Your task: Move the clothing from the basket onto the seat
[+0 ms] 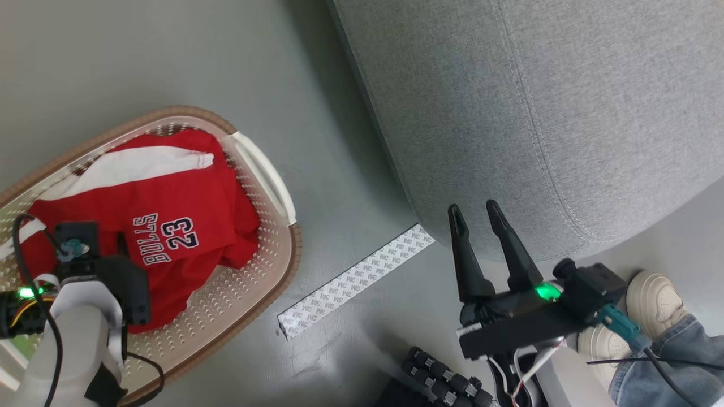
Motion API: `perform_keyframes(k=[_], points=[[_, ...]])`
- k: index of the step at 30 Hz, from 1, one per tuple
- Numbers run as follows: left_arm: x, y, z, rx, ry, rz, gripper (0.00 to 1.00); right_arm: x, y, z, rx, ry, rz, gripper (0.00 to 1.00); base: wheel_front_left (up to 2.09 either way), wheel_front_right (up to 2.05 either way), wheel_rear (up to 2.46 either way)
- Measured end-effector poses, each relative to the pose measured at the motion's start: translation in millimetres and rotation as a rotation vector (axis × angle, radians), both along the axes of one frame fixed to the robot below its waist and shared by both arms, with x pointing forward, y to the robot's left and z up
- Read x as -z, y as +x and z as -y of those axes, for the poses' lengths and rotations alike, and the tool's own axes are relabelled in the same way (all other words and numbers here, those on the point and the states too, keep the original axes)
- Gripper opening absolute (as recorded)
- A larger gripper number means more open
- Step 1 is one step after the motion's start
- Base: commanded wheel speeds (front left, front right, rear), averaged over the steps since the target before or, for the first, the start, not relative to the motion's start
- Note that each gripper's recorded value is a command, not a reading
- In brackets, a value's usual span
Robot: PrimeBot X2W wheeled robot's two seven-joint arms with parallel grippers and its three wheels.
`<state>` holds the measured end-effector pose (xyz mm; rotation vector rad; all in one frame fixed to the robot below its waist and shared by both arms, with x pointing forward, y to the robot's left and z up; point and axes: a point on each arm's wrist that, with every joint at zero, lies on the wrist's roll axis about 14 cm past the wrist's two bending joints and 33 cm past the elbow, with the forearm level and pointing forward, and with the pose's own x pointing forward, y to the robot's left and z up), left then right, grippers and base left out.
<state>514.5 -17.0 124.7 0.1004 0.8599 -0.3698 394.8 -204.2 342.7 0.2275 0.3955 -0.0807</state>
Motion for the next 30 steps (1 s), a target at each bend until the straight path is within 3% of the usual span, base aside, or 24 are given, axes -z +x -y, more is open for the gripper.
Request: perform_keyframes(k=[10, 11, 12, 13, 14, 30], points=[[11.6, -18.0, 0.2, 0.07, 0.002, -0.075, 1.0, -2.1, 2.5, -2.3, -0.006, 0.007, 0.009, 1.0, 0.0, 0.0, 0.0], [12.4, -17.5, 2.5, 0.078, -0.004, -0.08, 0.94, -0.4, 1.1, -2.1, -0.005, 0.006, 0.002, 1.0, 0.0, 0.0, 0.0], [13.7, -17.2, 3.8, 0.085, -0.006, -0.087, 0.7, 2.1, -1.6, -2.1, -0.003, 0.005, -0.008, 1.0, 0.0, 0.0, 0.0], [15.1, -17.2, 4.6, 0.09, -0.007, -0.093, 0.39, 4.9, -4.9, -2.3, 0.001, 0.006, -0.019, 1.0, 0.0, 0.0, 0.0], [16.0, -17.1, 5.9, 0.094, -0.009, -0.097, 0.0, 7.1, -7.6, -2.1, 0.005, 0.008, -0.029, 1.0, 0.0, 0.0, 0.0], [-11.6, 8.3, 5.7, 0.066, -0.113, 0.024, 0.0, -14.2, 13.7, -12.9, -0.06, 0.008, 0.047, 1.0, 0.0, 0.0, 0.0]])
